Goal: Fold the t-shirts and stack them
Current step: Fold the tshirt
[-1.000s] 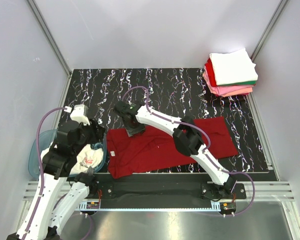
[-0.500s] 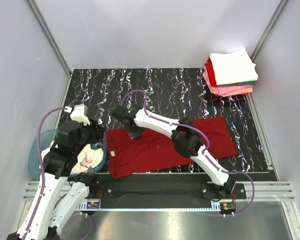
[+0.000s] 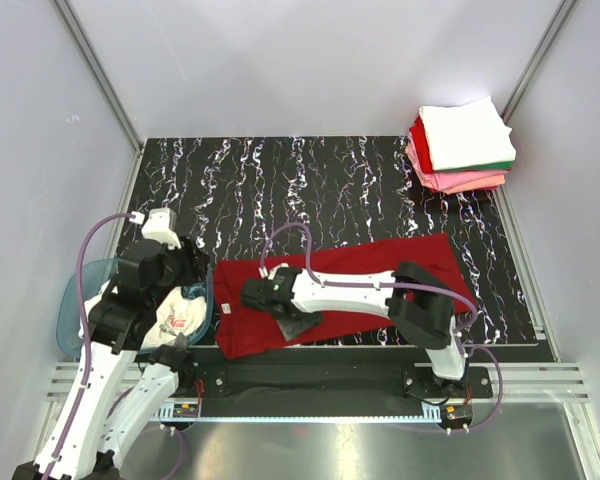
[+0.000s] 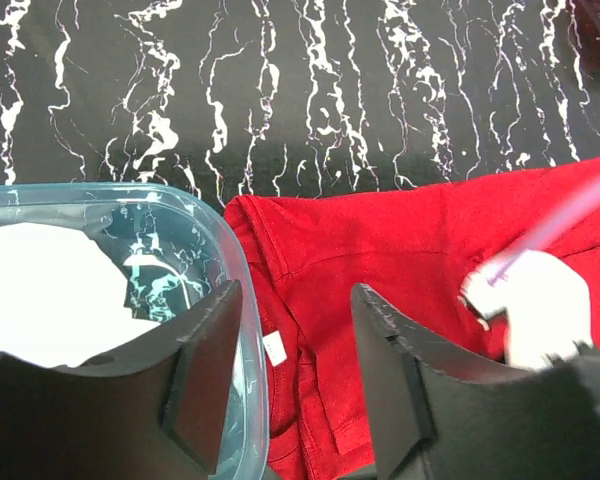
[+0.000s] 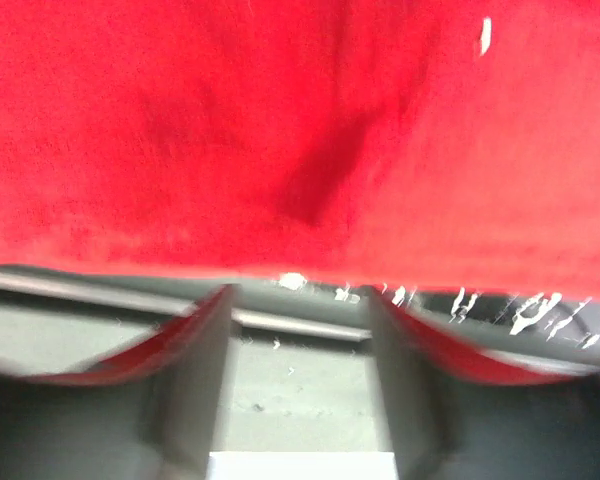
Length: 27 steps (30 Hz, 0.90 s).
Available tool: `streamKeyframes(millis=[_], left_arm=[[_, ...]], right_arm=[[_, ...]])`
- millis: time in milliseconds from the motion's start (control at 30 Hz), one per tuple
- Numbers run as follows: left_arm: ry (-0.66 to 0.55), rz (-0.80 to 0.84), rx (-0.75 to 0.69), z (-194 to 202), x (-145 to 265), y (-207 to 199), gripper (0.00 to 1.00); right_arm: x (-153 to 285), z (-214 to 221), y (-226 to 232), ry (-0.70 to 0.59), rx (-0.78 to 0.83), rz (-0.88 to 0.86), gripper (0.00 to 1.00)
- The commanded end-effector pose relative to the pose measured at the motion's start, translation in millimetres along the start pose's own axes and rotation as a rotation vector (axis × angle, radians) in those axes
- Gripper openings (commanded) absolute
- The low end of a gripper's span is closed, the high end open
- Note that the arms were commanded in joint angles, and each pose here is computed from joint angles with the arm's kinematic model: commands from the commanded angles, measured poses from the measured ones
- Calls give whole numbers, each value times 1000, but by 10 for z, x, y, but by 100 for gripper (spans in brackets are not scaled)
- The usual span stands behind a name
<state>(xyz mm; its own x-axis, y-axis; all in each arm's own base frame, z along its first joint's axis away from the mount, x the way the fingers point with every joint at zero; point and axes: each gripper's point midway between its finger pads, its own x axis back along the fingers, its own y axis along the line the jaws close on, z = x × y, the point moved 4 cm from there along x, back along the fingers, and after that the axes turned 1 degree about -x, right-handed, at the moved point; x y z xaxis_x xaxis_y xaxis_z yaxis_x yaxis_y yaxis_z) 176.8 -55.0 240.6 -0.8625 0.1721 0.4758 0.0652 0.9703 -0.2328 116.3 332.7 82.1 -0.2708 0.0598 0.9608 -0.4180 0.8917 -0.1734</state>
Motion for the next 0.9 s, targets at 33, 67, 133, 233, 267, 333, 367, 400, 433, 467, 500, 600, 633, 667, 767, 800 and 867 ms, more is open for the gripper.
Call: streamKeyframes(millis=[33,67,133,233,267,333,367,400,433,467,500,600,633,667,767,800,867], left_arm=[[-34,-20,-1,-92,-66,14,56],[-18,-25,0,-77,-92,15,55],[1,-12,-3,-72,-113,-10,55],[60,24,7,-22,-201,-81,52],[104,27,31,19,-272,-112,51],[164,80,66,101,-349,-223,50],[219,80,105,209,-441,-266,50],[224,90,115,214,-501,-321,50],[251,114,101,279,-535,-439,51],[296,104,113,362,-636,-507,51],[300,108,109,372,-704,-586,51],[410,94,100,598,-950,-811,54],[479,65,109,759,-1096,-824,54],[506,98,126,814,-1171,-897,54],[597,102,149,1068,-1349,-977,54],[611,96,149,1123,-1382,-987,55],[648,80,148,1266,-1479,-986,55]], right_arm=[[328,-18,-145,-121,-145,1,78],[356,-12,-188,-138,-173,2,83],[531,-107,-270,-221,-215,-32,91],[648,-207,-477,-276,-271,-38,93],[575,-279,-675,-260,-307,-16,93],[585,-439,-910,-283,-388,-69,91],[424,-454,-1125,-233,-414,-92,89],[394,-581,-1215,-261,-456,-136,88],[385,-603,-1297,-252,-474,-168,87],[319,-626,-1401,-248,-461,-164,87],[251,-720,-1599,-245,-510,-156,86],[75,-889,-1863,-221,-525,-141,85],[-33,-920,-1872,-185,-523,-181,85],[-97,-949,-1903,-171,-536,-210,85],[-349,-1040,-1965,-131,-559,-243,83],[-460,-1052,-1917,-105,-556,-262,83],[-576,-1014,-1810,-61,-551,-310,82]])
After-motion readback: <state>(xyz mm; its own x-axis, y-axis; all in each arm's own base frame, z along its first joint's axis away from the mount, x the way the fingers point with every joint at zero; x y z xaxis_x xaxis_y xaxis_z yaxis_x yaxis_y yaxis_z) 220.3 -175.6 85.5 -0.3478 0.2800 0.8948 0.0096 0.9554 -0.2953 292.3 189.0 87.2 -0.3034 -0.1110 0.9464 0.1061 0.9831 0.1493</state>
